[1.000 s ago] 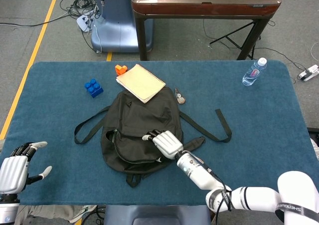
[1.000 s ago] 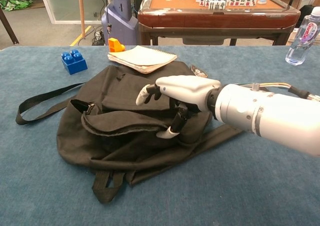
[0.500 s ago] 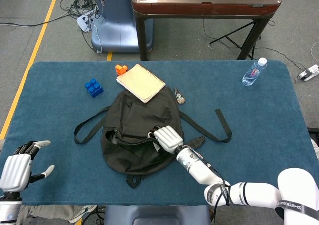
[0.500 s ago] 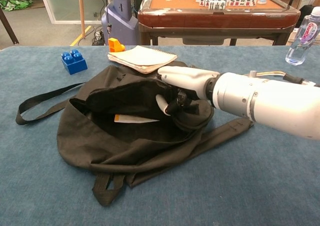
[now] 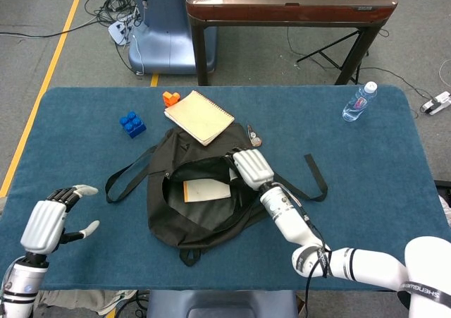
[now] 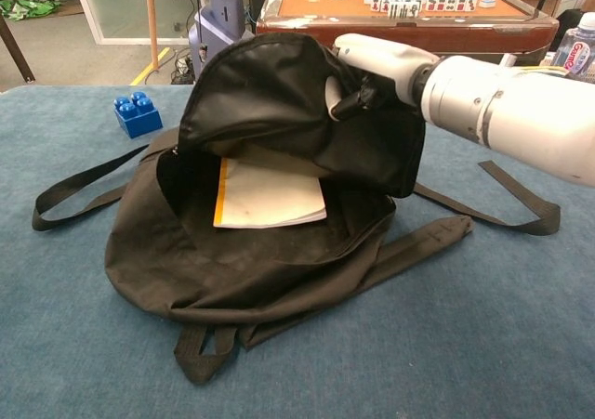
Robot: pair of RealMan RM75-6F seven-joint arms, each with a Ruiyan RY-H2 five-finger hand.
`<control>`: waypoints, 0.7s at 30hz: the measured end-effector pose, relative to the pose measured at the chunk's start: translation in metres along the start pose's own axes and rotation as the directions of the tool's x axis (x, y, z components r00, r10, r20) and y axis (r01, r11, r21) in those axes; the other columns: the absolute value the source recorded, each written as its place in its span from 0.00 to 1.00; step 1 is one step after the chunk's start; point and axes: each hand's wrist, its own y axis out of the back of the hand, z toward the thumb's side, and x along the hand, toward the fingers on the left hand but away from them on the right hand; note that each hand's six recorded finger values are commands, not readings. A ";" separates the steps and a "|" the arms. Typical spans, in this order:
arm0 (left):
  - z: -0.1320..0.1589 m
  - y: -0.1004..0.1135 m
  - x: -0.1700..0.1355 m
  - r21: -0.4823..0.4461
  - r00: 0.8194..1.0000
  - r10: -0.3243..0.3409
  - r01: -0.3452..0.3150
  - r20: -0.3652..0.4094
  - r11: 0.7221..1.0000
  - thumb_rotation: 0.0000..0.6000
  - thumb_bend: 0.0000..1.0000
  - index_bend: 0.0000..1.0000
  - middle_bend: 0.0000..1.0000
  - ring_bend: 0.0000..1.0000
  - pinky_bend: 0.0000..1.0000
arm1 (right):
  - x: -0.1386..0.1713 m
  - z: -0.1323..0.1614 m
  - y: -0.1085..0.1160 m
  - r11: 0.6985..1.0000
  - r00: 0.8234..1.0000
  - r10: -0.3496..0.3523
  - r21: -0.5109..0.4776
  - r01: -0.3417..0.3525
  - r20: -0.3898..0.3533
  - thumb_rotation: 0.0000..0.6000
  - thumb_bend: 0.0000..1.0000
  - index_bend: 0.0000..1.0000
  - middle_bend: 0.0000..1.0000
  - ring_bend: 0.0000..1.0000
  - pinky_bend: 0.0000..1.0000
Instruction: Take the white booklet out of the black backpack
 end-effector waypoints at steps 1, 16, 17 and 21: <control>0.007 0.000 0.004 -0.019 0.999 -0.003 0.004 0.033 1.000 1.00 0.22 0.42 0.38 0.38 0.37 | -0.002 -0.002 0.003 1.000 1.000 -0.011 -0.011 0.012 0.012 1.00 0.85 0.61 0.42 0.26 0.32; 0.123 -0.063 0.063 -0.078 0.882 -0.105 0.158 0.459 0.984 1.00 0.22 0.46 0.42 0.40 0.43 | -0.010 0.011 0.006 0.998 0.998 -0.041 -0.054 0.043 0.037 1.00 0.85 0.61 0.42 0.26 0.32; 0.129 -0.071 0.066 -0.069 0.874 -0.122 0.174 0.471 0.982 1.00 0.22 0.46 0.42 0.40 0.43 | -0.009 0.012 0.005 0.998 0.999 -0.039 -0.051 0.041 0.035 1.00 0.85 0.61 0.42 0.26 0.32; 0.140 -0.095 0.076 -0.019 0.857 -0.167 0.201 0.487 0.979 1.00 0.22 0.46 0.42 0.40 0.43 | -0.005 0.014 0.000 0.998 0.999 -0.028 -0.047 0.029 0.026 1.00 0.85 0.61 0.42 0.26 0.32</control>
